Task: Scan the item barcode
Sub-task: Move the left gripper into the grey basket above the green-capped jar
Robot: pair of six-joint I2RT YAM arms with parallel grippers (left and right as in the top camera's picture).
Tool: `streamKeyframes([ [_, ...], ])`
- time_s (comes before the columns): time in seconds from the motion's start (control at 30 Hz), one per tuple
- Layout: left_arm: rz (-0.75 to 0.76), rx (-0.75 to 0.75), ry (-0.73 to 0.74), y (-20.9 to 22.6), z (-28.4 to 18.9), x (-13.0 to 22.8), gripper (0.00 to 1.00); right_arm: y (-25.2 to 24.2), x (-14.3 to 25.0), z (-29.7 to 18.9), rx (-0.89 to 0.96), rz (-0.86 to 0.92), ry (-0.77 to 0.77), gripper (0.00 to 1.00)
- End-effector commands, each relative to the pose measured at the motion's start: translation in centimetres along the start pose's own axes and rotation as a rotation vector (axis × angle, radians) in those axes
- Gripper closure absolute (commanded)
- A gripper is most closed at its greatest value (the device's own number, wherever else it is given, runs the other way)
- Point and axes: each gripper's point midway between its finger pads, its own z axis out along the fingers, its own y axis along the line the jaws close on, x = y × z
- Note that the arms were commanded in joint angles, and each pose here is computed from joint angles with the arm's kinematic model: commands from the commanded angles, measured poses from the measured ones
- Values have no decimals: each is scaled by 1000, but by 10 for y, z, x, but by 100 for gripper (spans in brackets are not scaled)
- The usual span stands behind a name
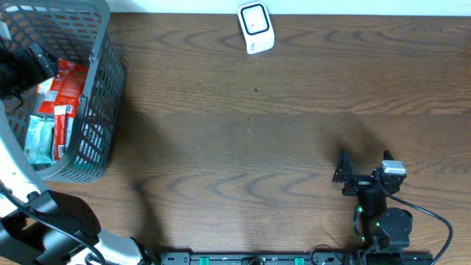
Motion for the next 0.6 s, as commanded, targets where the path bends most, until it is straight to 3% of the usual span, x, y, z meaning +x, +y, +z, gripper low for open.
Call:
streamKeyframes([
  [0.0, 13, 11, -4, -1, -2, -1, 8, 1, 1, 0, -4, -4, 2, 1],
  [0.57, -17, 33, 137, 3, 45, 26, 8, 1, 1, 0, -4, -4, 2, 1],
])
